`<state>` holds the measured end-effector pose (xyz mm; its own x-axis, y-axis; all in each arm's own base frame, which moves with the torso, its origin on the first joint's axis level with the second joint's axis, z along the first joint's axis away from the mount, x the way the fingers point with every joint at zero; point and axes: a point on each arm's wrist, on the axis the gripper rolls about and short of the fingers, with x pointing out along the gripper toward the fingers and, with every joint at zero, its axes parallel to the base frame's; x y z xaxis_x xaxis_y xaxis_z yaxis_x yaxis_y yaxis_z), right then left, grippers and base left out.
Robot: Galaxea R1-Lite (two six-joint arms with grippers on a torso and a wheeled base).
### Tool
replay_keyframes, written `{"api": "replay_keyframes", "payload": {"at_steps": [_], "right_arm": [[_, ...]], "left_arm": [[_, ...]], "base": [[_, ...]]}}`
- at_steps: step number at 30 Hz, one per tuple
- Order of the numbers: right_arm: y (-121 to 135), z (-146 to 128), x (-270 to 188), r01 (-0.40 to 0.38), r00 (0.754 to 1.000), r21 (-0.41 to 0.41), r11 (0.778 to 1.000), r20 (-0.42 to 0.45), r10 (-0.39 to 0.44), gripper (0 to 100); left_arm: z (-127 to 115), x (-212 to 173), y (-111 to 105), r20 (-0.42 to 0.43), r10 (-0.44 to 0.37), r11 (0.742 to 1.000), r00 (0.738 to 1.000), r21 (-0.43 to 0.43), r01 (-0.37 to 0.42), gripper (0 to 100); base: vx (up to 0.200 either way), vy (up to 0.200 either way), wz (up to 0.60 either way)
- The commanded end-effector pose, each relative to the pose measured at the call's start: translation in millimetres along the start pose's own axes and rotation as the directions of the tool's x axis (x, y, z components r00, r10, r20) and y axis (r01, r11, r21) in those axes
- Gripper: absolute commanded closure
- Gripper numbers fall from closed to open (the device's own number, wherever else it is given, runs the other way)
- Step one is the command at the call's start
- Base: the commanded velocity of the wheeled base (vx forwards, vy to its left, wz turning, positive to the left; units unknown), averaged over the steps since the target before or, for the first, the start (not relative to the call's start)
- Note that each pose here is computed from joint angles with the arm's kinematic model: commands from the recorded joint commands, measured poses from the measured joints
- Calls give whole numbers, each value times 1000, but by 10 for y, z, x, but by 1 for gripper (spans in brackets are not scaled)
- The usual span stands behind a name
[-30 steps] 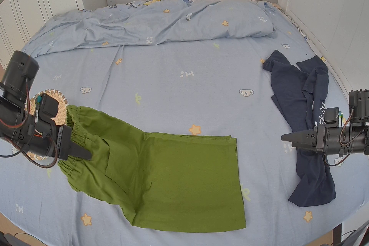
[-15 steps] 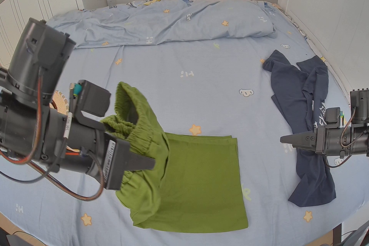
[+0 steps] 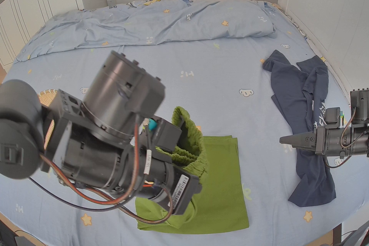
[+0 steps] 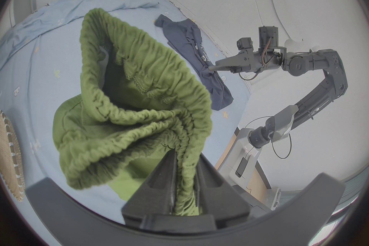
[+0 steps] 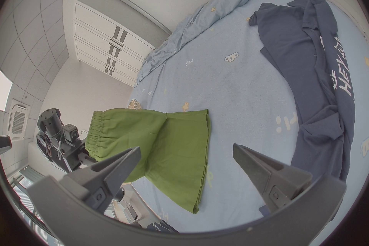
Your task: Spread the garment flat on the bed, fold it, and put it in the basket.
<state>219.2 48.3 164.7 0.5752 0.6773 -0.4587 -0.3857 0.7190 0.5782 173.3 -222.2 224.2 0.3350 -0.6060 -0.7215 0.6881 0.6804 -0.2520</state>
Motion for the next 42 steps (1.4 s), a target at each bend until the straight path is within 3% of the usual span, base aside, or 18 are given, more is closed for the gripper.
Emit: {"api": "replay_keyframes", "payload": {"at_steps": [1, 20, 21, 29, 35, 39, 42], "right_arm": [[-9, 1, 3, 1, 1000, 2, 1000, 0, -1, 0], [-18, 5, 6, 4, 1000, 3, 1000, 2, -4, 0], [-16, 5, 3, 3, 1000, 3, 1000, 3, -3, 0], [-16, 5, 3, 3, 1000, 3, 1000, 3, -3, 0], [-18, 6, 1, 4, 1000, 3, 1000, 4, -4, 0], [-13, 4, 5, 2, 1000, 0, 1000, 2, -2, 0], [-5, -5, 7, 0, 1000, 0, 1000, -3, 0, 0]], "left_arm": [[-60, 288, -21, -62, 1, 1000, 998, 10, 0, 100], [-90, 753, -20, -77, 3, 1000, 997, 14, -2, 100], [-94, 778, -13, -73, 16, 1000, 997, 17, -15, 0], [-62, 898, -2, -28, 45, 999, 999, 10, -45, 0], [-16, 900, -3, 97, 14, 999, 995, -50, -10, 0], [11, 856, 60, 273, -23, 996, 962, -74, 45, 0], [78, 740, 337, 387, 12, 986, 922, -158, 54, 0]], "base": [[0, 0, 0], [0, 0, 0], [0, 0, 0], [0, 0, 0], [0, 0, 0], [0, 0, 0], [0, 0, 0]]}}
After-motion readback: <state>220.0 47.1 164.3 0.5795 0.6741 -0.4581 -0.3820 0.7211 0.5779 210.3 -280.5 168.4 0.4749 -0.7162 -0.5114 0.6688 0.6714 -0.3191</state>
